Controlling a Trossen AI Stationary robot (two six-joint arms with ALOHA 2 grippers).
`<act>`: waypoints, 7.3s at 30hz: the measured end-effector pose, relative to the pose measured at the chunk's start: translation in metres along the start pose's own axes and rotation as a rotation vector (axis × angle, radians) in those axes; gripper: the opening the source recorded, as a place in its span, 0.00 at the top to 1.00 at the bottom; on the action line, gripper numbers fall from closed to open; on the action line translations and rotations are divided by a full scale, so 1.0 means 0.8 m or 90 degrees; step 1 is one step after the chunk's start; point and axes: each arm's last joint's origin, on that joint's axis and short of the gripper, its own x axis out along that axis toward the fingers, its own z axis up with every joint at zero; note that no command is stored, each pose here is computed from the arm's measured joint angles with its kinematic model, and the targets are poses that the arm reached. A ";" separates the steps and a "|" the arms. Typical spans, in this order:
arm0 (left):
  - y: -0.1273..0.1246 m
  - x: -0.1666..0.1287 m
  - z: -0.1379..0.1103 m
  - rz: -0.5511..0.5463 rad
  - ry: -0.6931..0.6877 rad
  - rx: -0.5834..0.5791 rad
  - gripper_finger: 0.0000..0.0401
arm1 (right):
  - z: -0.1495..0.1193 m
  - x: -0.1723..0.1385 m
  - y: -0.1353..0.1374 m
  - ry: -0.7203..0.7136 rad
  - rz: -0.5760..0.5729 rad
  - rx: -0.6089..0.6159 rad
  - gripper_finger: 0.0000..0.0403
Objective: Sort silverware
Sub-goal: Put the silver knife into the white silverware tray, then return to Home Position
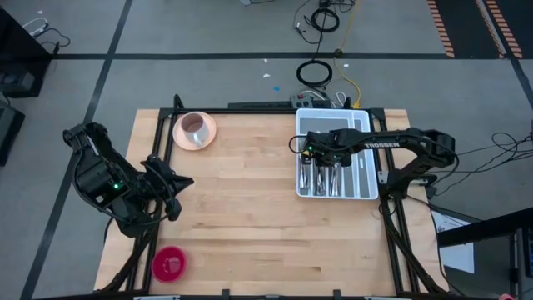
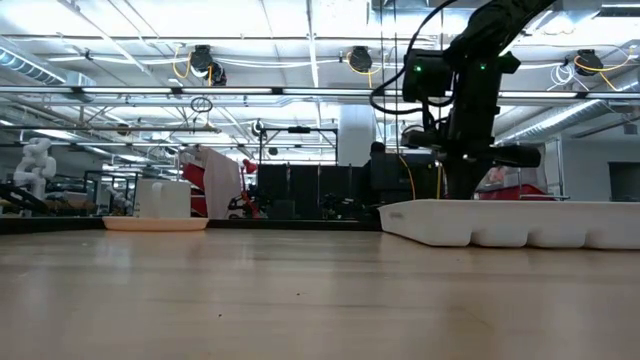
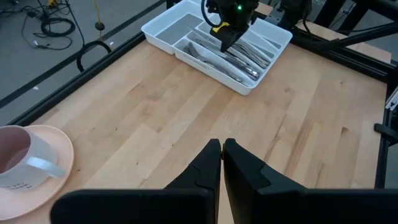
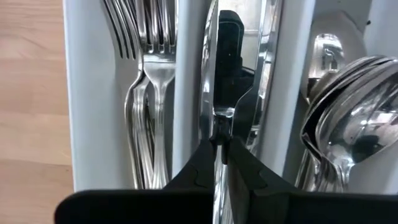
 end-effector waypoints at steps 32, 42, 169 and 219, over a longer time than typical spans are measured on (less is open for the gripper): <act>-0.001 0.000 0.000 -0.003 -0.001 -0.003 0.94 | -0.025 0.029 -0.015 0.023 0.014 -0.059 0.77; -0.002 0.000 0.001 -0.010 -0.003 -0.011 0.94 | -0.025 0.016 -0.005 0.067 0.041 -0.120 0.61; 0.121 0.145 -0.246 -0.759 -0.188 0.140 0.97 | -0.103 -0.045 -0.199 -0.439 1.025 -0.839 0.63; 0.121 0.146 -0.247 -0.757 -0.182 0.145 0.92 | -0.103 -0.045 -0.199 -0.439 1.025 -0.839 0.63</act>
